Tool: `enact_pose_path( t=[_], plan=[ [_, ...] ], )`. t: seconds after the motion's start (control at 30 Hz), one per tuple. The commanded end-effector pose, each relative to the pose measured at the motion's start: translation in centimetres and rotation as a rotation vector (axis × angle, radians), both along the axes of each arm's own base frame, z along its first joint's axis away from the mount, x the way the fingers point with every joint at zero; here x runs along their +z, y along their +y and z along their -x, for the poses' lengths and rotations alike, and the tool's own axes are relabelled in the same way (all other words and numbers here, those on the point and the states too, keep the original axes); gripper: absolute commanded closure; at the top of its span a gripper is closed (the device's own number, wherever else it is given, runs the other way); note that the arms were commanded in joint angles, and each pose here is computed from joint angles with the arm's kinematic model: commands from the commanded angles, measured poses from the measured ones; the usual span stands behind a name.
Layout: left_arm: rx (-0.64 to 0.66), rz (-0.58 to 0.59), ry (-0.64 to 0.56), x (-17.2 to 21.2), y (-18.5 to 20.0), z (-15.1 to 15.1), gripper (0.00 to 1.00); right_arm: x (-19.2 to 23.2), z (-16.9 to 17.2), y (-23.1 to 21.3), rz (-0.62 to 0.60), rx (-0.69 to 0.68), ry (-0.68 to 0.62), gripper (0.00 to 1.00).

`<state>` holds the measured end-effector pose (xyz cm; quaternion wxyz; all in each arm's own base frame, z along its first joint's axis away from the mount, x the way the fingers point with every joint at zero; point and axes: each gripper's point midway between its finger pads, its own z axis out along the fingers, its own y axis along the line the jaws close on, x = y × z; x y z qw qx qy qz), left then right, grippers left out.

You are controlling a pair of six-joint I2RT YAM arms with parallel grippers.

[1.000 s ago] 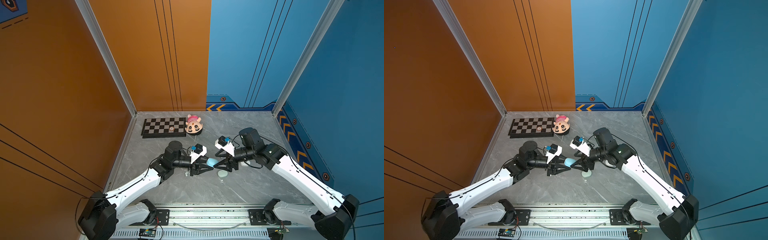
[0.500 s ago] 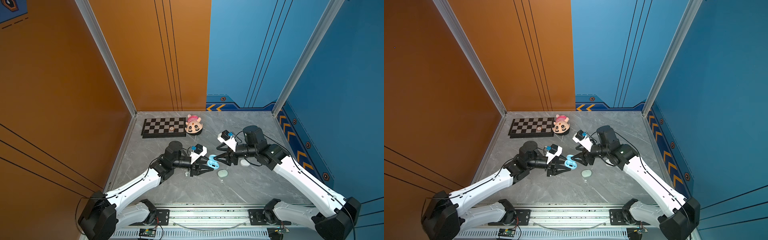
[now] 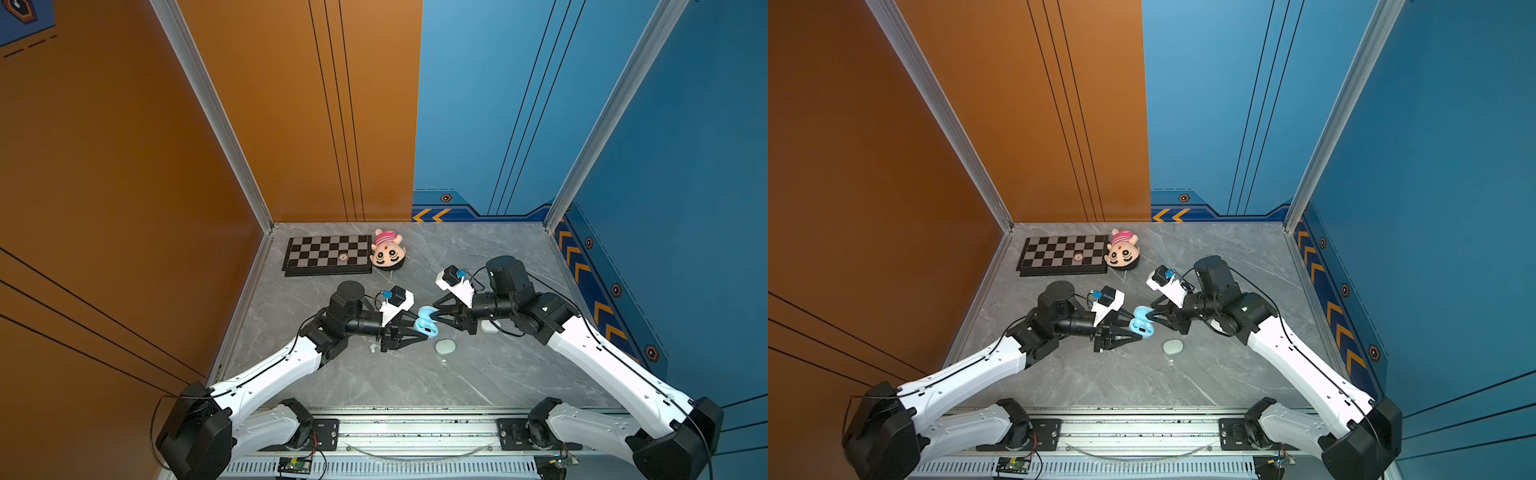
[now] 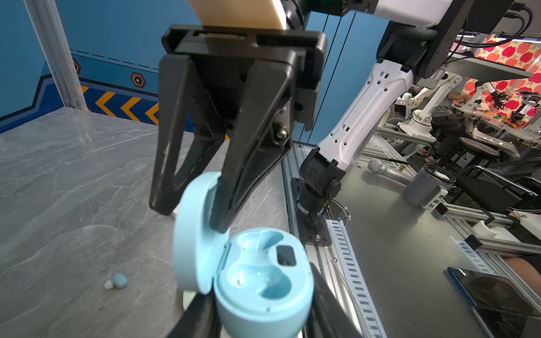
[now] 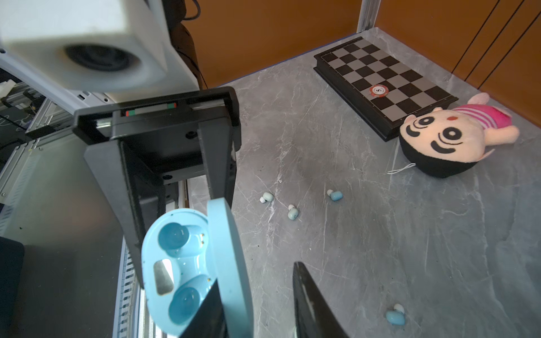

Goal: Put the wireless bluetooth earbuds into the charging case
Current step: 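Push the lid of the light blue case open with the right gripper, then hold the open case with the left gripper while the right gripper moves off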

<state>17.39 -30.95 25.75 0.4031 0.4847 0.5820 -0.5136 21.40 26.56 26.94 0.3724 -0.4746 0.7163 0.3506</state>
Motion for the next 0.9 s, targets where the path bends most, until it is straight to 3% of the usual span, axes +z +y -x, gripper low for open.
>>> enact_pose_path(
  t=[0.0, 0.27, 0.5, 0.7, 0.87],
  plan=[
    [-0.039, 0.038, -0.028, 2.0, -0.4, 0.6, 1.00, 0.1, 0.1, -0.3, -0.001, -0.006, -0.022, 0.75],
    [-0.014, 0.032, -0.006, 1.9, -0.6, 0.1, 0.97, 0.6, 0.2, -0.5, -0.004, -0.004, -0.054, 0.92],
    [0.051, 0.040, -0.025, 2.5, 0.1, -0.4, 0.43, 1.4, 0.0, -0.7, -0.006, -0.017, -0.089, 0.95],
    [0.107, 0.019, -0.060, 3.2, 1.4, -0.5, 0.27, 1.6, -0.6, -1.2, 0.017, -0.061, -0.121, 0.95],
    [0.180, -0.066, -0.165, 4.0, 2.6, -1.2, 0.23, 1.5, -0.5, -1.3, 0.064, -0.065, -0.154, 0.95]
  ],
)
